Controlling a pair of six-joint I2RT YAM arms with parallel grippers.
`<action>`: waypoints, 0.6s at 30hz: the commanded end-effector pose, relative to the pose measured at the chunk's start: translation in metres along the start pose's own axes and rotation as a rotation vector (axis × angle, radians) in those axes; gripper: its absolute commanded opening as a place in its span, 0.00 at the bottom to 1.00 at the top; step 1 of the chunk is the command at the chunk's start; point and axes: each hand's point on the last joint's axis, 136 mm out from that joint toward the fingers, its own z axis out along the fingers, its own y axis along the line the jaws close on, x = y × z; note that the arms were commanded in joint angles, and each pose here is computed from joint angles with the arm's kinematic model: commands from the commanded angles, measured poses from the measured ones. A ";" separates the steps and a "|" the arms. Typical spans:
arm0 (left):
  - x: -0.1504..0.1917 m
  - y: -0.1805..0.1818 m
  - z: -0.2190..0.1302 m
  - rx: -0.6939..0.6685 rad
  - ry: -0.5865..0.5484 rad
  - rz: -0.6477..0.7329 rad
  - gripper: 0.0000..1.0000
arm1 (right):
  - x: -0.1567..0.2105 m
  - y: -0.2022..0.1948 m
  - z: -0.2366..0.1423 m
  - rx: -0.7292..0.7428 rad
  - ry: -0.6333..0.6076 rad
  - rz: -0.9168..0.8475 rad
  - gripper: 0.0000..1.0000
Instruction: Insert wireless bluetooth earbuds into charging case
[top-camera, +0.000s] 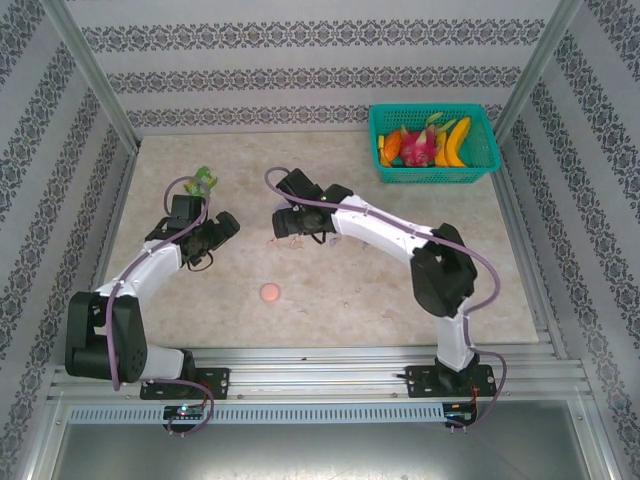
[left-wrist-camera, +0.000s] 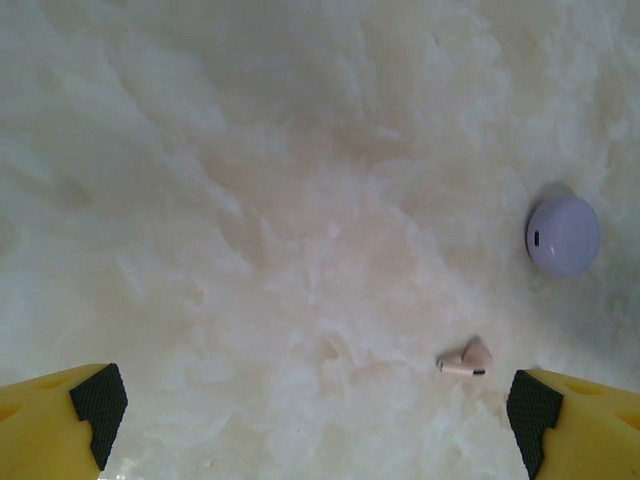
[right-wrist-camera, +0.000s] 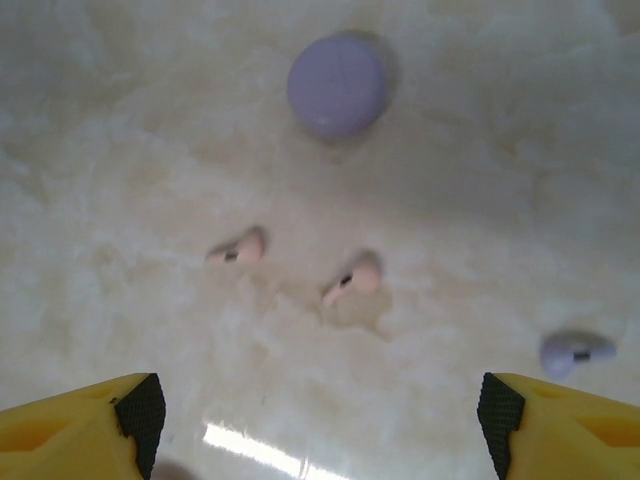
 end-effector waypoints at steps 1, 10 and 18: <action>-0.015 0.010 -0.001 -0.068 -0.023 -0.040 1.00 | -0.011 -0.009 0.016 0.024 0.041 -0.044 0.82; -0.032 0.011 0.009 -0.039 0.005 -0.103 1.00 | -0.043 -0.002 0.066 0.001 0.046 -0.121 0.82; -0.034 0.006 0.024 -0.003 0.046 -0.130 1.00 | -0.049 -0.011 0.096 0.017 0.067 -0.190 0.83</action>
